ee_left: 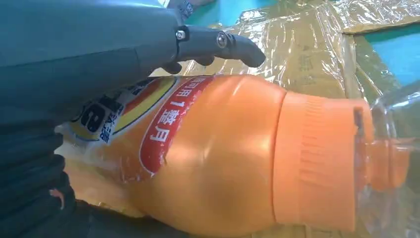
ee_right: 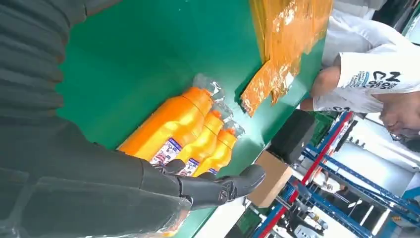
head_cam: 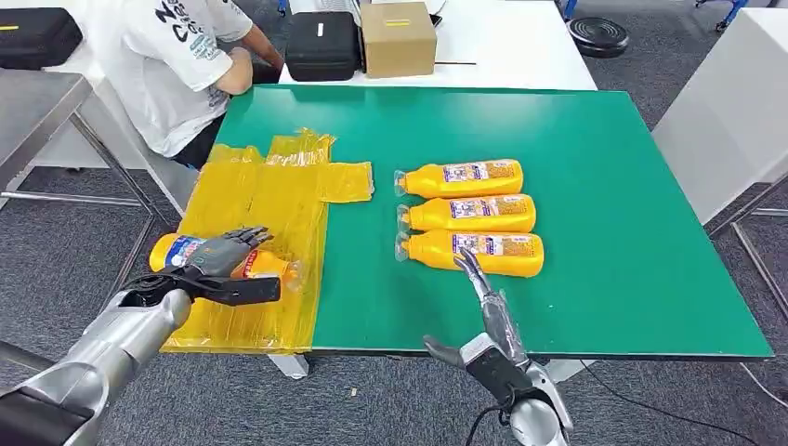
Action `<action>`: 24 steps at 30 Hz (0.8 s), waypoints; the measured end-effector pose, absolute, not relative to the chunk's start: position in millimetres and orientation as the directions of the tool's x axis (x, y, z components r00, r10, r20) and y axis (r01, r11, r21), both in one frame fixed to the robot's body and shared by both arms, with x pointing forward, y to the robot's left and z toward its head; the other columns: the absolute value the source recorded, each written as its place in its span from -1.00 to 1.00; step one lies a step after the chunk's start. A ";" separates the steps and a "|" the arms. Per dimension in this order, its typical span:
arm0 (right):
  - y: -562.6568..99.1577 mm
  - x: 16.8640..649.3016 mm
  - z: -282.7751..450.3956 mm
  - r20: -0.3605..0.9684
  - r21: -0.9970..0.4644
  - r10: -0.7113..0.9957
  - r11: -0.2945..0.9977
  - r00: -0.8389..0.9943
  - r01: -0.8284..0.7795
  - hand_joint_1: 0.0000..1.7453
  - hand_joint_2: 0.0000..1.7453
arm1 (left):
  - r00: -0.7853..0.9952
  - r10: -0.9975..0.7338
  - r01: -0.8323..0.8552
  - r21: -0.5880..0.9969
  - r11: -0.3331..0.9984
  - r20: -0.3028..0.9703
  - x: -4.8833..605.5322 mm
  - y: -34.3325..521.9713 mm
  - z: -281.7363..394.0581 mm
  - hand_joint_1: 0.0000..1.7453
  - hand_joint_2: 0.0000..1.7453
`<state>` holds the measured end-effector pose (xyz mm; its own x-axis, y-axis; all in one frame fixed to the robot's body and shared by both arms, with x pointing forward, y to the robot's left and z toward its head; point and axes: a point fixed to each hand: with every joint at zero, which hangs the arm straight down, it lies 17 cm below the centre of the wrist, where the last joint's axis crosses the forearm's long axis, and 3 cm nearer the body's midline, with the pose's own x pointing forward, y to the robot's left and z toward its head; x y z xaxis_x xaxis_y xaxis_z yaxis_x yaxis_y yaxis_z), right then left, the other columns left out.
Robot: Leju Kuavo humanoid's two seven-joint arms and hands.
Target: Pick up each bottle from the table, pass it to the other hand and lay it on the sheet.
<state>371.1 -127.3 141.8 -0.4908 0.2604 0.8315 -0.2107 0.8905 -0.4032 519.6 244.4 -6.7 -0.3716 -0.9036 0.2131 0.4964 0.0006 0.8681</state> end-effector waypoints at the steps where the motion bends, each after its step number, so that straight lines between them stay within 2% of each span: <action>1: -127.6 371.2 142.1 0.832 -0.403 0.260 0.891 -0.491 -0.210 -1.00 1.00 | -0.371 -0.904 0.498 0.867 0.001 0.214 519.5 244.4 -6.8 -0.94 1.00; 2: -128.1 371.3 142.5 0.832 -0.402 0.260 0.892 -0.490 -0.209 -1.00 1.00 | -0.370 -0.904 0.499 0.866 0.001 0.215 519.4 244.5 -7.1 -1.00 1.00; 9: -130.2 369.9 142.3 0.835 -0.399 0.262 0.894 -0.485 -0.204 -1.00 1.00 | -0.383 -0.895 0.534 0.845 -0.012 0.230 517.0 243.3 -7.6 -1.00 1.00; 16: -130.1 369.4 142.3 0.839 -0.391 0.251 0.896 -0.483 -0.212 -1.00 1.00 | -0.396 -0.886 0.613 0.788 -0.059 0.241 510.3 267.6 -6.9 -1.00 1.00; 24: -130.9 370.5 143.2 0.841 -0.384 0.245 0.899 -0.483 -0.212 -1.00 1.00 | -0.405 -0.882 0.624 0.778 -0.073 0.242 507.1 278.9 -5.3 -1.00 1.00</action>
<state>370.5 -130.9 143.2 -0.4831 0.2449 0.8406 -0.2121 0.8987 -0.3837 507.1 278.9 -5.3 -0.4051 -0.8817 0.2420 0.6238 -0.0730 0.7781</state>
